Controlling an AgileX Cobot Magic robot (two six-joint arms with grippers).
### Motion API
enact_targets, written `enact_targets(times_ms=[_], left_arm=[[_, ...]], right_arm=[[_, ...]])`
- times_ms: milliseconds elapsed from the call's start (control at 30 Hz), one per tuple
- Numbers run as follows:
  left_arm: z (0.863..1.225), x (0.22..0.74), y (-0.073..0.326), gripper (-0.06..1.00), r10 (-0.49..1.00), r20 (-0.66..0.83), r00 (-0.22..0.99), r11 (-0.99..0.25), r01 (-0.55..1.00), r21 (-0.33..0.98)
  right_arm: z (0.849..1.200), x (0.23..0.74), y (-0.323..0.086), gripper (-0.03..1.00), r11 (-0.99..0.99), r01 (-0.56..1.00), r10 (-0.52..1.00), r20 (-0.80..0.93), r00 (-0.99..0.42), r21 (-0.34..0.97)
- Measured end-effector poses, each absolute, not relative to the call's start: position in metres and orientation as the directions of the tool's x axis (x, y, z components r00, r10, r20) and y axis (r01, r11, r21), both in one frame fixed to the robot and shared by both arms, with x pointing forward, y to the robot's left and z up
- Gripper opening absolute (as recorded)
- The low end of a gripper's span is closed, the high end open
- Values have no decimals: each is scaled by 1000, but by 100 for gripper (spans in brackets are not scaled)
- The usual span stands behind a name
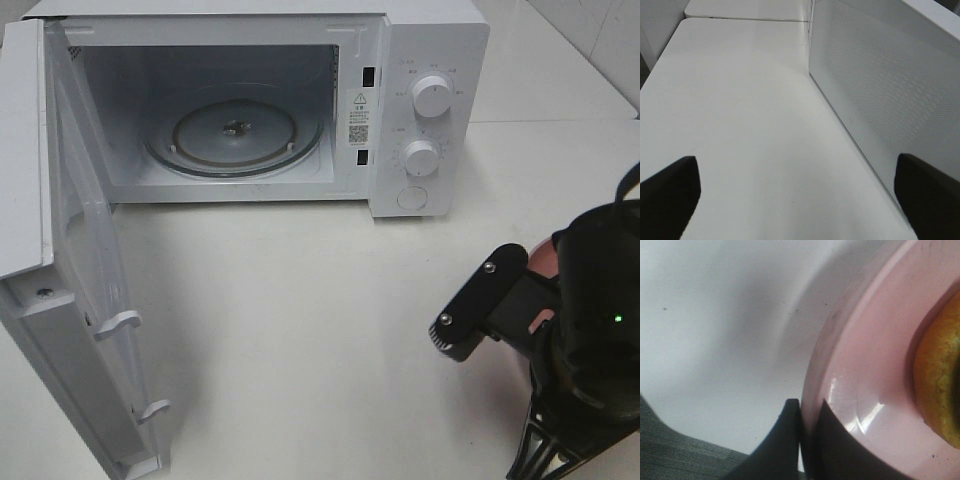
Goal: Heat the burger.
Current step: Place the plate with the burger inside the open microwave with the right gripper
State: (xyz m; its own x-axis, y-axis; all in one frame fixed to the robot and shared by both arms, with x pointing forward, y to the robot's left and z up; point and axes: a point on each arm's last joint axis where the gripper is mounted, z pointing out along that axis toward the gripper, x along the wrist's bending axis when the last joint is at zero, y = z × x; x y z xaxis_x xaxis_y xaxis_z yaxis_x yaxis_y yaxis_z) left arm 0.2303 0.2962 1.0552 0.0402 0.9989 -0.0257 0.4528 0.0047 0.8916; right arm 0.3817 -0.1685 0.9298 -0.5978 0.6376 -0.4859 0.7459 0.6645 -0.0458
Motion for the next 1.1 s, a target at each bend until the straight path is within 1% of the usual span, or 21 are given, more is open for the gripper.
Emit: enact_targets(times_ms=[267,433,500,533,567,600,633,700,733,867,933,1100], left_arm=[[1055,230,296,97,999,-26,40,5,453,892],[1055,230,296,97,999,-26,40,5,453,892],[1055,230,296,97,999,-26,40,5,453,892],[1055,230,296,97,999,-26,40,5,453,892],[1055,230,296,97,999,-26,40,5,453,892],[1055,230,296,97,999,-26,40,5,453,892],[1055,230,296,97,999,-26,40,5,453,892],[1055,230,296,97,999,-26,40,5,453,892],[1055,230,296,97,999,-26,40,5,453,892],[1055,230,296,97,999,-26,40,5,453,892],[1055,230,296,97,999,-26,40,5,453,892],[1055,230,296,97,999,-26,40,5,453,892]], right_arm=[[930,367,-155,4,734,677,570,-492,-658,-55],[930,352,-144,4,796,603,504,-493,-710,-55],[930,343,-137,4,832,551,457,-493,-741,-57],[930,343,-137,4,832,551,457,-493,-741,-57],[930,336,-133,4,859,508,417,-492,-764,-62],[930,336,-133,4,859,508,417,-492,-764,-62],[930,330,-130,4,884,461,371,-491,-788,-72],[930,328,-129,4,892,447,357,-490,-795,-74],[930,323,-126,4,911,403,314,-489,-814,-86],[930,318,-124,4,933,346,256,-486,-836,-103],[930,315,-122,4,951,280,186,-478,-858,-131],[930,315,-122,4,961,228,131,-472,-872,-154]])
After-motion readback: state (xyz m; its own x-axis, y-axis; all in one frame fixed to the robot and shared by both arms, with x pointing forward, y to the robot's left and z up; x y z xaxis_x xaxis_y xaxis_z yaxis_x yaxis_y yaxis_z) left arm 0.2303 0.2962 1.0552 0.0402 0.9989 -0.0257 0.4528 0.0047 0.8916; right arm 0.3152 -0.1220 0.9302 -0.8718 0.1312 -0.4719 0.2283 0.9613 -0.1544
